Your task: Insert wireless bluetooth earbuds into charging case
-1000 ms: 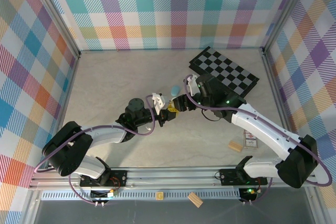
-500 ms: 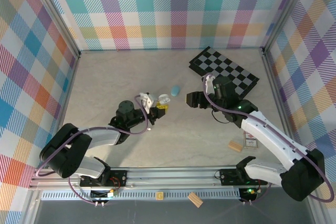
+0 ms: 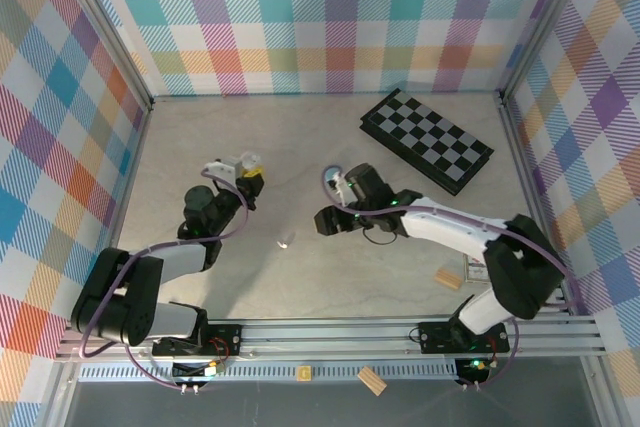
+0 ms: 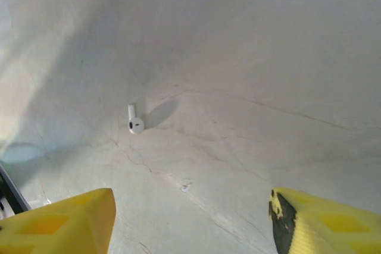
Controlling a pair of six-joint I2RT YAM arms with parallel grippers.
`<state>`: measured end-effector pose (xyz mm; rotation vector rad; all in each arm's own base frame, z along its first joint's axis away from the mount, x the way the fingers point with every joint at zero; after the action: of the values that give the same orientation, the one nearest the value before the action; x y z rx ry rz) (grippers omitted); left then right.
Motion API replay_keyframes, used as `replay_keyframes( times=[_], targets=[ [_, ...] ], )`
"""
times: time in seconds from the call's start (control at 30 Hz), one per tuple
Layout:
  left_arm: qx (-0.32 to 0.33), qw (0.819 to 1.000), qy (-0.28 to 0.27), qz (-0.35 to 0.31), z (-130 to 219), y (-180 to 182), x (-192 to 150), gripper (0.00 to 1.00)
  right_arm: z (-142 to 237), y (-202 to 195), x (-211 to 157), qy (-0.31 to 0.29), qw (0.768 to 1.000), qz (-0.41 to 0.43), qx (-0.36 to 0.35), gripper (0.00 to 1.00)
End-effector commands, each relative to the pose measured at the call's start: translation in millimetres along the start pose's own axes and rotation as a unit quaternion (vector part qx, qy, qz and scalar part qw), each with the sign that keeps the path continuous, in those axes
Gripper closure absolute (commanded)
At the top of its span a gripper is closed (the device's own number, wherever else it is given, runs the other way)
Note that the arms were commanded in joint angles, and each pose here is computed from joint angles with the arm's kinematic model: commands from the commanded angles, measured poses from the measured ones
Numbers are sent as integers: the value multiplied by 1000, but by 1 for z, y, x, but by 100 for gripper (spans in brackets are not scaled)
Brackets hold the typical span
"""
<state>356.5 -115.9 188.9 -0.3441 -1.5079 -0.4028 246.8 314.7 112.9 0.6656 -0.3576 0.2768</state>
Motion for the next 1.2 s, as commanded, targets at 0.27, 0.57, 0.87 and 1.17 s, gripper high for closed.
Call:
replay_keyframes(
  times=[0.27,0.57,0.87,1.17],
  targets=[
    [63,998,-25,19,12,43,25,87,-74,49,-18,48,989,141,-11,38],
    [56,998,-26,20,13,43,27,87,-114,44,-31,73,971,214,-81,40],
    [54,998,-25,19,14,42,28,87,-109,15,-25,58,959,228,-159,44],
    [45,998,-29,23,11,41,29,87,-82,-4,1,21,963,196,-184,46]
  ],
)
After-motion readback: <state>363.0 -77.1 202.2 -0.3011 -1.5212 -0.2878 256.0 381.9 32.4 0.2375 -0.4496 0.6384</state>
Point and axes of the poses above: each hand's point on the last joint's axis, 136 mm out from that joint toward the fingers, its own z axis back along the fingers, its own y axis along the line the jaws close on, x = y × z, the point moved 1 cm from there along z, back along the fingers, and after that the axes turned 12 degrees about -z, right-handed, at the moved point
